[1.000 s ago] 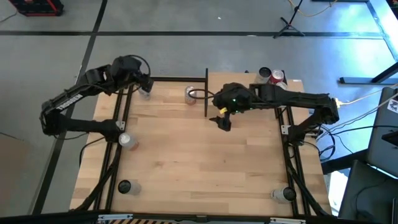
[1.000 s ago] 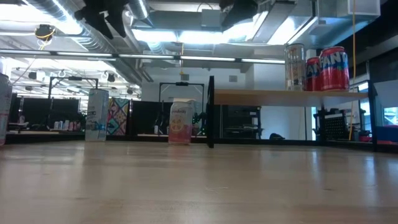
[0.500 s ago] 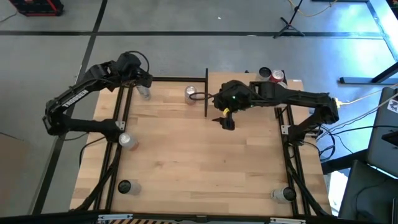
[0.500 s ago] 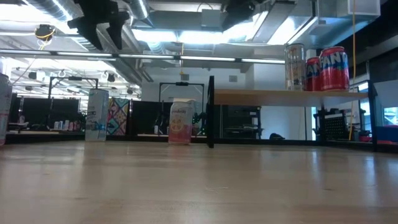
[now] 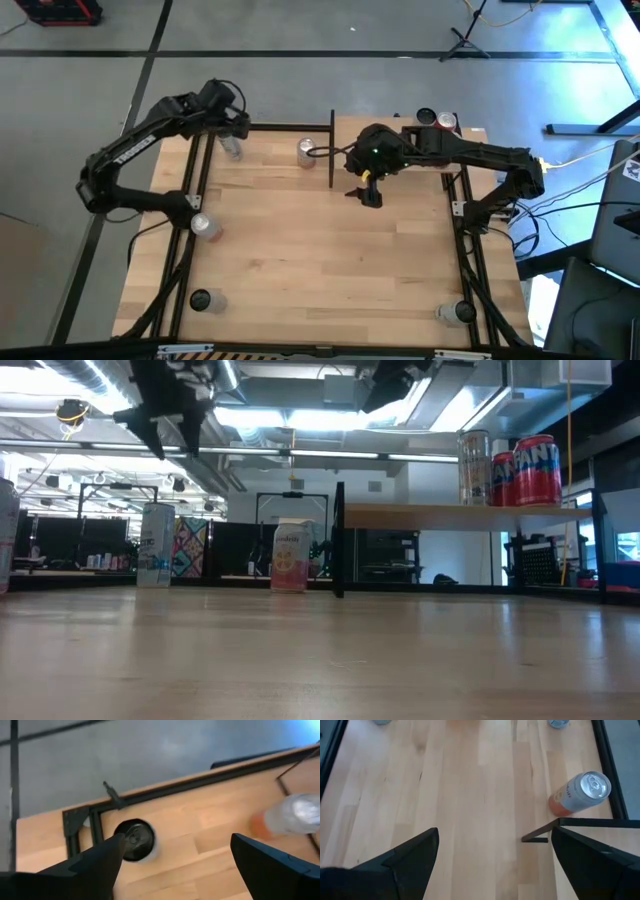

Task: Place canned beverage on shelf
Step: Put the white yellow soda can on the shelf aligned with the other white yellow soda can

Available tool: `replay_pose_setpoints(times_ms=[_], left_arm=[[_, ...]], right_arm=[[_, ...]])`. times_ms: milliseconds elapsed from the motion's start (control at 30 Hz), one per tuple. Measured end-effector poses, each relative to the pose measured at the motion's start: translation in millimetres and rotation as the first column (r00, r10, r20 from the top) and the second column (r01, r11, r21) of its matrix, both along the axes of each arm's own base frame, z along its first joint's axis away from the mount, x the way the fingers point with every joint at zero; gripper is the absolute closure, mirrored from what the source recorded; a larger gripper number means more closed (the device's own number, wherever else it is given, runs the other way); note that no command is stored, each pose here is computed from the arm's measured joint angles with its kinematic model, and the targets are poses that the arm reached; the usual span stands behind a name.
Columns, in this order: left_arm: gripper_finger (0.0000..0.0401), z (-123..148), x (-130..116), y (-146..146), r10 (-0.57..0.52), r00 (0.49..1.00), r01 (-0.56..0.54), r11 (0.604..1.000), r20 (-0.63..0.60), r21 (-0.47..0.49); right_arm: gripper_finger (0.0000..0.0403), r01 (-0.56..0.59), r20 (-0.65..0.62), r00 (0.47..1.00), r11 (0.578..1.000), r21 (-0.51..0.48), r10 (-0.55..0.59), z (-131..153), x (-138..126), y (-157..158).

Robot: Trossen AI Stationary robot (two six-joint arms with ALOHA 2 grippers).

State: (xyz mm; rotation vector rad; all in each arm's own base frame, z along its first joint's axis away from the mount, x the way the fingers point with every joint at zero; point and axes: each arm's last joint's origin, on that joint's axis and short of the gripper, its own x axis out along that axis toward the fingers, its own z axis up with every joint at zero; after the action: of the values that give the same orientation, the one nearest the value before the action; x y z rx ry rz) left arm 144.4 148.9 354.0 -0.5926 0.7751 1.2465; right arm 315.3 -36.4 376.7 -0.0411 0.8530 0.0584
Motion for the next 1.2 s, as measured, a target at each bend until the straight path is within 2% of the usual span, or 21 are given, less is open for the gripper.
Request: replay_pose_setpoints(times_ms=[400, 833, 1067, 1200], left_arm=[[0.0047, -24.6, -6.2, 27.7, 0.074, 0.980, -0.097, 0.988, -0.187, -0.117], [0.0047, -29.9, -5.2, 35.6, 0.040, 0.979, -0.071, 0.986, -0.199, -0.148], [0.0048, -21.5, 0.9, 18.7, -0.081, 0.990, 0.060, 0.984, -0.117, -0.168], [0.0048, -8.3, 2.8, -5.5, -0.214, 0.976, 0.207, 0.966, -0.030, -0.153]], right_arm=[[0.0029, -0.005, -0.010, 1.000, 1.000, 0.007, 0.005, -0.6, -0.9, 0.2], [0.0029, -0.005, -0.011, 1.000, 1.000, 0.008, 0.005, -0.5, -1.0, 0.2], [0.0029, -0.004, -0.022, 1.000, 1.000, 0.009, 0.005, -1.2, -1.9, 0.3], [0.0029, -0.004, -0.011, 1.000, 1.000, 0.007, 0.004, -0.4, -1.1, 0.2]])
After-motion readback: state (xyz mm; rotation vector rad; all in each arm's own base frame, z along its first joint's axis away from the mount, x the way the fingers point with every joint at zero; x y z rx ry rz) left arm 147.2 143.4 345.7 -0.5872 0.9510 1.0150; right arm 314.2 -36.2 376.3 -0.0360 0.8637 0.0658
